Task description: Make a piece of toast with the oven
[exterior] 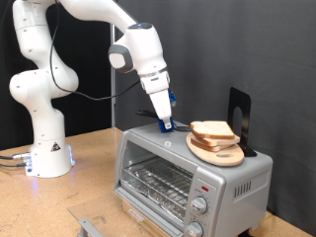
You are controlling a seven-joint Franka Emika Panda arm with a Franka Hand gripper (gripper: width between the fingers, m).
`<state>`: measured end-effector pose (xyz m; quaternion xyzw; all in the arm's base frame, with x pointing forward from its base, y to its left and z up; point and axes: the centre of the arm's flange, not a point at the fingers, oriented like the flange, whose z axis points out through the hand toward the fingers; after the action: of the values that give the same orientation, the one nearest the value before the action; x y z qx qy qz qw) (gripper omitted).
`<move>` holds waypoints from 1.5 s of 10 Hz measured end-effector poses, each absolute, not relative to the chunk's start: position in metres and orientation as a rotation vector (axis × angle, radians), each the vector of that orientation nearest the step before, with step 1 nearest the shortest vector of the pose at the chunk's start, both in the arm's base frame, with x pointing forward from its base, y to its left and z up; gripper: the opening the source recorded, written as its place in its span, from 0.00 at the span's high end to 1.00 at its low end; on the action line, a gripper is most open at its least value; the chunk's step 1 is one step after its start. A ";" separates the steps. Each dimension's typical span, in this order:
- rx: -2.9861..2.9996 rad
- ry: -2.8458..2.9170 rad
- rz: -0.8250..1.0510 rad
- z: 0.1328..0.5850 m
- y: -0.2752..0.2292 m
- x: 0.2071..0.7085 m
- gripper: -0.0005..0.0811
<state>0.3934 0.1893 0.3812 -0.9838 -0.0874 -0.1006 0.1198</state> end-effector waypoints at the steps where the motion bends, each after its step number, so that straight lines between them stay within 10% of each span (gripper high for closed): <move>1: -2.876 -0.255 -0.290 0.381 0.190 0.393 0.12; 2: -2.876 -0.253 -0.287 0.380 0.190 0.393 0.37; 4: -2.877 -0.245 -0.283 0.380 0.190 0.393 0.40; 13: -2.879 -0.228 -0.274 0.380 0.190 0.392 0.40; 15: -2.880 -0.227 -0.270 0.379 0.190 0.392 0.22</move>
<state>0.3922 0.1896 0.3787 -0.9854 -0.0777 -0.0923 0.1200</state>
